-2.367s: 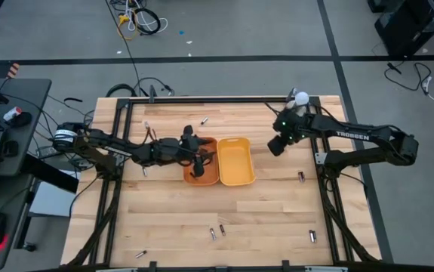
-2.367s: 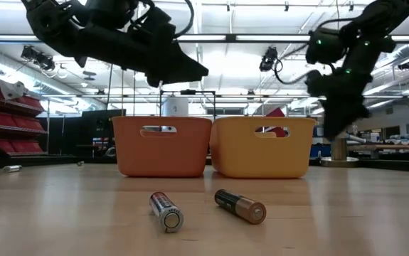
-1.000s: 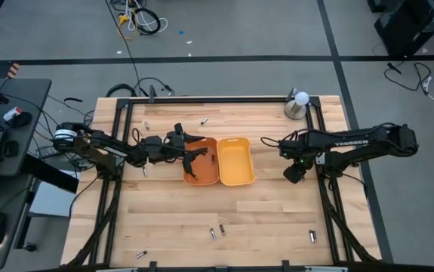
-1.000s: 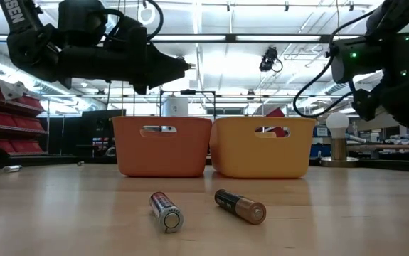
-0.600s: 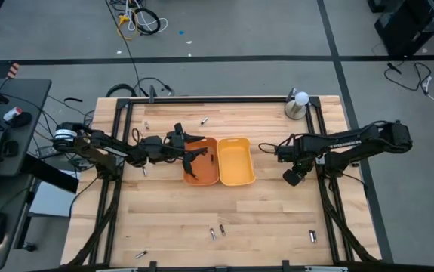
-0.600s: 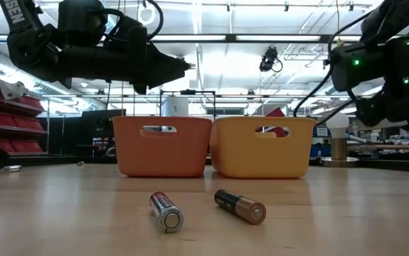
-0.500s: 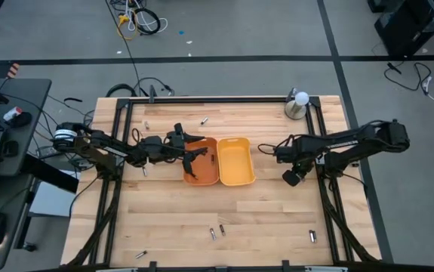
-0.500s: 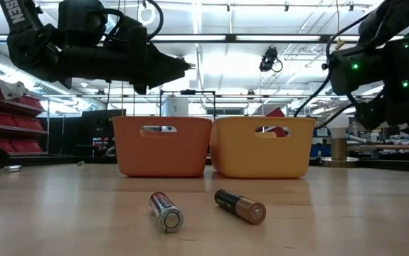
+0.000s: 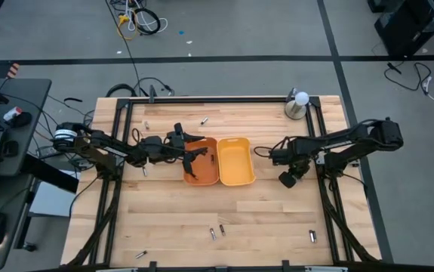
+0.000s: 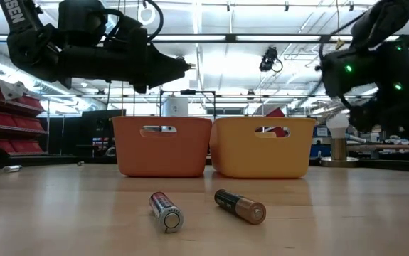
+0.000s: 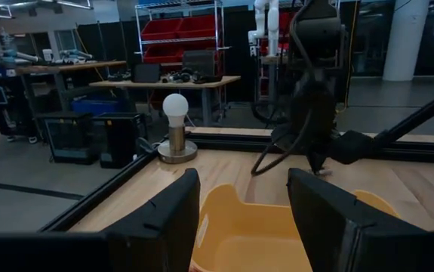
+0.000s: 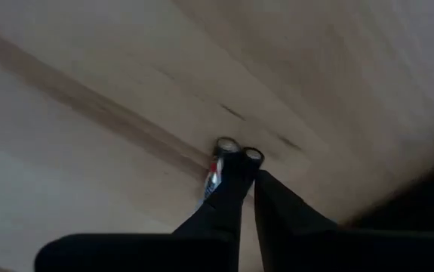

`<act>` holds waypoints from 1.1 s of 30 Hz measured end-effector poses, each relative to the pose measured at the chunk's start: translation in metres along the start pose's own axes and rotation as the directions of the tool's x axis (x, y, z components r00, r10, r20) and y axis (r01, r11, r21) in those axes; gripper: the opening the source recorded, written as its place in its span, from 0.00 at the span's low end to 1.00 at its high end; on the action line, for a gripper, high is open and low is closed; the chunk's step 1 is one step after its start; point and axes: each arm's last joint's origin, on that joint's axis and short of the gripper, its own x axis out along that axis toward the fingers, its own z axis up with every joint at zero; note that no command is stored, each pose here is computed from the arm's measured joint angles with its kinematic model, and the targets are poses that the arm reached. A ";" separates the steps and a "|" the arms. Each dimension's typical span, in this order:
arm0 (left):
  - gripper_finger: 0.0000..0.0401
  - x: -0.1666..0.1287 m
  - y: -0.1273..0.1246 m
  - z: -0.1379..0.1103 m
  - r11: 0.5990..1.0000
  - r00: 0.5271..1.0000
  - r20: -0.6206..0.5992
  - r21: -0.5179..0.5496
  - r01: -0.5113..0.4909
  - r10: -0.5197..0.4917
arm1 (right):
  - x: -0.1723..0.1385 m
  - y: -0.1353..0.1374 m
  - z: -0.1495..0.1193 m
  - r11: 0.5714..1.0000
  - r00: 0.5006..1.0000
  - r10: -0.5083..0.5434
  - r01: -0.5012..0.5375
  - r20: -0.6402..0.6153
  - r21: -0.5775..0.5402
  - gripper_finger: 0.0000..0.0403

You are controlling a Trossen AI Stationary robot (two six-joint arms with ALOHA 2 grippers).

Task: Sort batteries
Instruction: Put the black battery into the orange bin

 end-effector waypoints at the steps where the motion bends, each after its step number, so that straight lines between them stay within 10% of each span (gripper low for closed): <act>1: 0.49 0.000 0.000 0.000 1.000 1.000 0.000 0.004 -0.007 0.007 | -0.003 0.002 0.002 1.000 1.000 0.020 -0.020 0.020 -0.008 0.07; 16: 0.49 0.000 0.000 0.000 1.000 1.000 0.001 0.008 -0.014 0.014 | -0.020 0.035 0.009 0.980 0.965 0.178 -0.157 0.191 -0.124 0.14; 33: 0.49 0.000 0.000 0.000 1.000 1.000 0.002 0.007 -0.014 0.014 | 0.007 0.085 0.016 0.963 0.928 0.262 -0.232 0.267 -0.138 0.56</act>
